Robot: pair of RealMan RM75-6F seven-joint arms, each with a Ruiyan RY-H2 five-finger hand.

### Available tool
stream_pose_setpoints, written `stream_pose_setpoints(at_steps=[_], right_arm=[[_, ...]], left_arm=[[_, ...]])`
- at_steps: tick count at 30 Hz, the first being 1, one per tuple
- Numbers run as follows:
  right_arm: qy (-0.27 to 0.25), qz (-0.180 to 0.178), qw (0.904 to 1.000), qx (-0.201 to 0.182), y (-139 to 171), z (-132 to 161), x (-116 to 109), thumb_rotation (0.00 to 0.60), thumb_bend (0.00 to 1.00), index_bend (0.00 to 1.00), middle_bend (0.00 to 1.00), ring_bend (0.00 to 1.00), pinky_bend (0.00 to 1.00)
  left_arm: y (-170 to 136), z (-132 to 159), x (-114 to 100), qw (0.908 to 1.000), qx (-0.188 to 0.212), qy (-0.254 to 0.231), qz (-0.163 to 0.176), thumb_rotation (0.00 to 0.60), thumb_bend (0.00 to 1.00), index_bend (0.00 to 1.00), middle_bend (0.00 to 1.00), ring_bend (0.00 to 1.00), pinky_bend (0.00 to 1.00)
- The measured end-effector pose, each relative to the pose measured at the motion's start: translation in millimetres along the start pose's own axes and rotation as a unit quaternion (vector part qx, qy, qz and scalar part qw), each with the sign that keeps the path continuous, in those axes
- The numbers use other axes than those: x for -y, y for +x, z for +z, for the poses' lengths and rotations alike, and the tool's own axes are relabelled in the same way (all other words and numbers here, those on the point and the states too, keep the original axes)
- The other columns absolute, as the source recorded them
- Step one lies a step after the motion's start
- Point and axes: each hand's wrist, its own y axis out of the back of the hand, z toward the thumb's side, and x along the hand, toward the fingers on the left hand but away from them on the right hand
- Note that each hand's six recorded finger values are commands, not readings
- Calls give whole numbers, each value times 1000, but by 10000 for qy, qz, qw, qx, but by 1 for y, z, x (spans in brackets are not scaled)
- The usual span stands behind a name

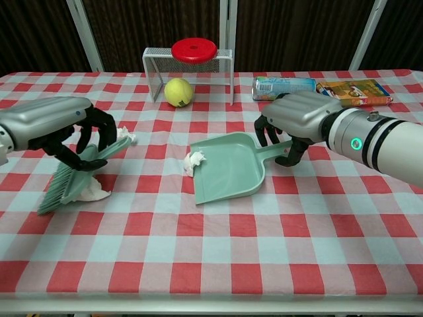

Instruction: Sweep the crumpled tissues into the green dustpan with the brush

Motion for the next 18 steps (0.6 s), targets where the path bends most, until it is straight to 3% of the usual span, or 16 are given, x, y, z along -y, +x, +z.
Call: stream_pose_setpoints(at_steps=[10, 18], right_arm=[[-170, 45, 9998, 58, -1, -3, 1, 600, 429, 660, 601, 337, 81], [-393, 101, 9991, 78, 0, -8, 4, 600, 428, 663, 601, 337, 81]], left_arm=[[34, 49, 2, 9987, 386, -337, 45, 600, 447, 542, 558, 626, 922], [56, 85, -5, 9948, 669, -715, 294, 600, 447, 542, 558, 626, 922]])
